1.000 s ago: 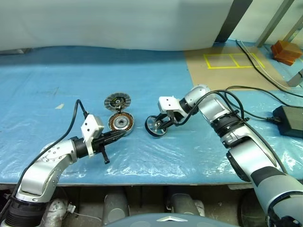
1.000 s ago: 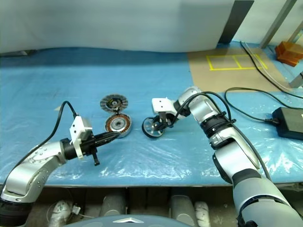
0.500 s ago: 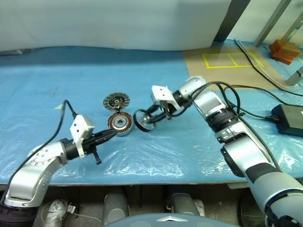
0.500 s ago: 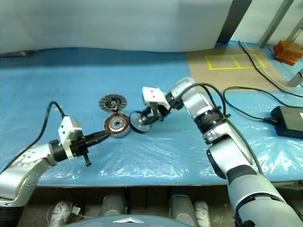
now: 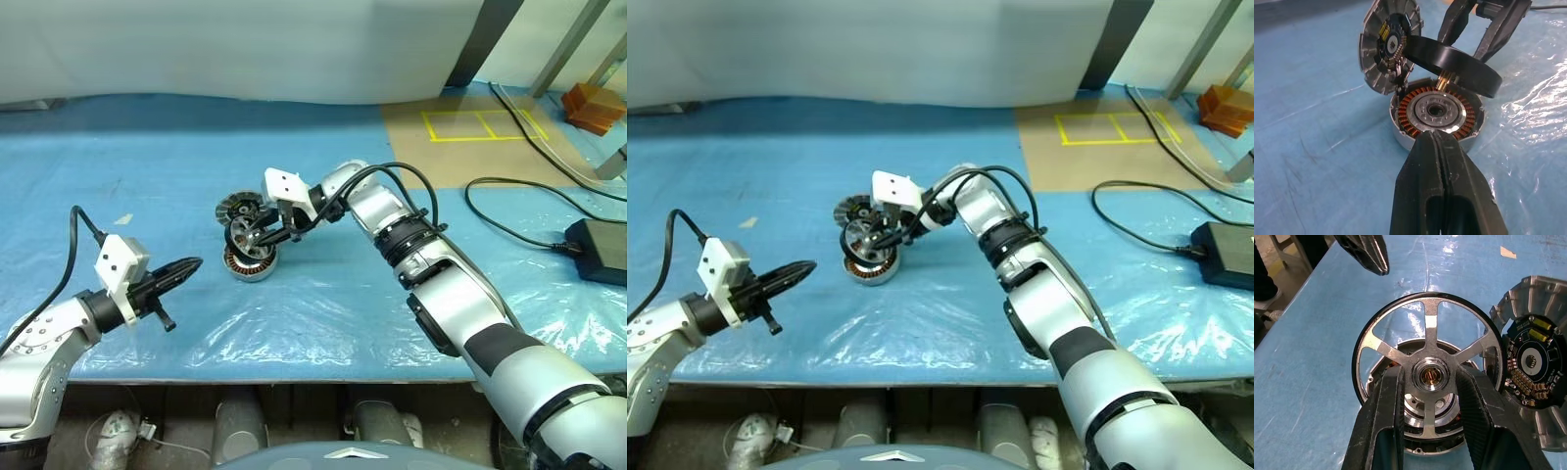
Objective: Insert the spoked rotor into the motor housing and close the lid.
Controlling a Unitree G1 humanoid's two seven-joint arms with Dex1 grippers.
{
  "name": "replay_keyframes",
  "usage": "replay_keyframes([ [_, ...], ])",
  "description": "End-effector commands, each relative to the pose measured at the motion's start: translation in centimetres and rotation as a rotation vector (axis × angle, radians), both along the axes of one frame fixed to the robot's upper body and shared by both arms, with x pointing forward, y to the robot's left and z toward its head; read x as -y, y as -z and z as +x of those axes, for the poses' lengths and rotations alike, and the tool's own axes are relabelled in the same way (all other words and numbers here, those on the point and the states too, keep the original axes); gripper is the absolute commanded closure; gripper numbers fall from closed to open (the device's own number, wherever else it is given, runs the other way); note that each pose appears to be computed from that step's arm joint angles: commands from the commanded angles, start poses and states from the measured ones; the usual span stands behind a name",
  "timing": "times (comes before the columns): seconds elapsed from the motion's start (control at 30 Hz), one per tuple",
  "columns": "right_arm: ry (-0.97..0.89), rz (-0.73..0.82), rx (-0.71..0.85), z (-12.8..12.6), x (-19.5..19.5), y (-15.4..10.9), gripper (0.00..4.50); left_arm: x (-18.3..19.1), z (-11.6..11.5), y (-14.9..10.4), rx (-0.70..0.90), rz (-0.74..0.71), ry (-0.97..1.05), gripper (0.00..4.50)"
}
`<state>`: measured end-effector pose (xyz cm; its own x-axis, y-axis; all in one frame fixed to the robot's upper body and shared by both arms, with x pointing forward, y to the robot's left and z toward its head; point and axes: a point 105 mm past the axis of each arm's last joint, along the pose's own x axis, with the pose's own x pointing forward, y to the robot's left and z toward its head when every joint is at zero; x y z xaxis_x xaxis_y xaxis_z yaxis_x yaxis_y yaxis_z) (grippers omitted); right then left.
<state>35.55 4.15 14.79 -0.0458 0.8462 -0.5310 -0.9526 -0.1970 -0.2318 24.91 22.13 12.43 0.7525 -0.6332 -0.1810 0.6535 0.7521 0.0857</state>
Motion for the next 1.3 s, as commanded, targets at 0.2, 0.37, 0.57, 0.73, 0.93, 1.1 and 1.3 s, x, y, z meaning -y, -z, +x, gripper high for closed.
replay_keyframes([
  [0.2, 0.005, 0.096, -0.018, 0.3, -0.3, -2.3, 3.31, 0.7, -0.2, -0.8, 0.055, -0.01, 0.003, 4.5],
  [0.37, 0.074, 0.207, -0.144, 0.3, 1.1, -2.3, 3.31, 0.9, -0.1, -0.8, 0.054, -0.016, 0.012, 4.5],
  [0.57, 0.083, 0.218, -0.194, -1.1, 0.9, -0.5, 3.31, 0.3, 0.6, -1.2, 0.057, -0.008, 0.015, 4.5],
  [0.73, 0.111, 0.237, -0.206, -1.2, 0.3, 0.3, 3.31, 0.7, 1.1, -1.3, 0.06, -0.006, 0.034, 4.5],
  [0.93, 0.127, 0.244, -0.201, -1.0, 0.3, 0.3, 3.31, 0.8, 1.1, -1.3, 0.057, -0.004, 0.042, 4.5],
  [1.1, 0.137, 0.2, -0.188, -0.7, 0.8, 1.0, 3.31, 1.2, 1.0, -1.1, 0.053, -0.008, 0.047, 4.5],
  [1.3, 0.13, 0.15, -0.154, -0.5, 1.2, 1.8, 3.31, 1.5, 1.1, -1.0, 0.053, -0.013, 0.05, 4.5],
])
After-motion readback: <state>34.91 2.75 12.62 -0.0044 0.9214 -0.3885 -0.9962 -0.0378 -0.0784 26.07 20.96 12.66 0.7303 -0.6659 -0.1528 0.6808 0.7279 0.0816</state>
